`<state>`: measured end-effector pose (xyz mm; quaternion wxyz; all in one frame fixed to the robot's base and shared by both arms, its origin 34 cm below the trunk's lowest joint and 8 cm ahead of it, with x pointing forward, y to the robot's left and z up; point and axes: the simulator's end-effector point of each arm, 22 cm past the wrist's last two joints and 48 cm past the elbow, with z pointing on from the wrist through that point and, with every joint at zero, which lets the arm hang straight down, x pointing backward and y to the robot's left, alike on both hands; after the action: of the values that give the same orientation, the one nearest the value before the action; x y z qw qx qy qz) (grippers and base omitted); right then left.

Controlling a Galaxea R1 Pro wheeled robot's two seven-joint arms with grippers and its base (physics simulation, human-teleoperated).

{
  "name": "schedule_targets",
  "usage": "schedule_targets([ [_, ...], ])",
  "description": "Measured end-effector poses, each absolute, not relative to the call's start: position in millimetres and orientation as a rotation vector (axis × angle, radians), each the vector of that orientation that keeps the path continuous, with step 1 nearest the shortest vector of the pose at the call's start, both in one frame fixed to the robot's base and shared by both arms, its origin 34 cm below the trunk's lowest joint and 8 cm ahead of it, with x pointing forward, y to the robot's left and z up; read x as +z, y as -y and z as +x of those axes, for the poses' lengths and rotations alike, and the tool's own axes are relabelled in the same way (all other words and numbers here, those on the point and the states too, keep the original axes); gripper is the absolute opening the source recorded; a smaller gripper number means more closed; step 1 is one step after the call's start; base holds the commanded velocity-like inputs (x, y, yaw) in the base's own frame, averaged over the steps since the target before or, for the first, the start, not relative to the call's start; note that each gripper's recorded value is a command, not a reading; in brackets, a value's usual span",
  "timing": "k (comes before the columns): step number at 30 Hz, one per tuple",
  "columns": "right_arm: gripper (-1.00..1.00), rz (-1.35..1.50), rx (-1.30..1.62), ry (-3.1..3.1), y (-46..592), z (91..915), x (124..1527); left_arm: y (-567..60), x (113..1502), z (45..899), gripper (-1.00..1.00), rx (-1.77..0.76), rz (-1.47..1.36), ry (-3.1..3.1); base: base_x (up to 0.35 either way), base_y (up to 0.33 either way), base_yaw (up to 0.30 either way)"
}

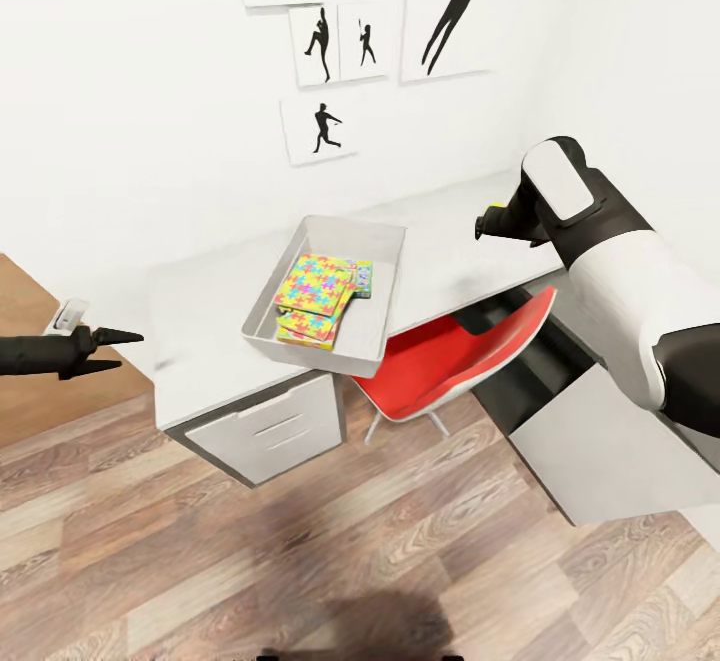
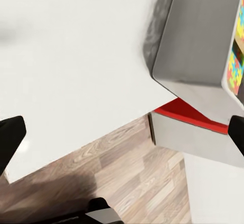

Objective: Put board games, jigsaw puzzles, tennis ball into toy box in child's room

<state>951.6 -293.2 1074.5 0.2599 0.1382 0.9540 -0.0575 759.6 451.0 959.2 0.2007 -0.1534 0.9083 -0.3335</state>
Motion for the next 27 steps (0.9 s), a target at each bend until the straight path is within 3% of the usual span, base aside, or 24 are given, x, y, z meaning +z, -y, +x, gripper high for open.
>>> schedule_targets([
  [12, 1.00, 0.375, -0.157, -2.576, 293.1, 951.8, 1078.1, -444.9, 966.8, 762.2, 1.00, -0.940, -0.397, -2.528, 0.077, -0.132, 0.245],
  [27, 1.00, 0.378, -0.152, -2.554, 295.1, 949.8, 1097.1, -438.8, 985.7, 764.9, 1.00, -0.948, -0.358, -2.503, 0.057, -0.116, 0.079],
])
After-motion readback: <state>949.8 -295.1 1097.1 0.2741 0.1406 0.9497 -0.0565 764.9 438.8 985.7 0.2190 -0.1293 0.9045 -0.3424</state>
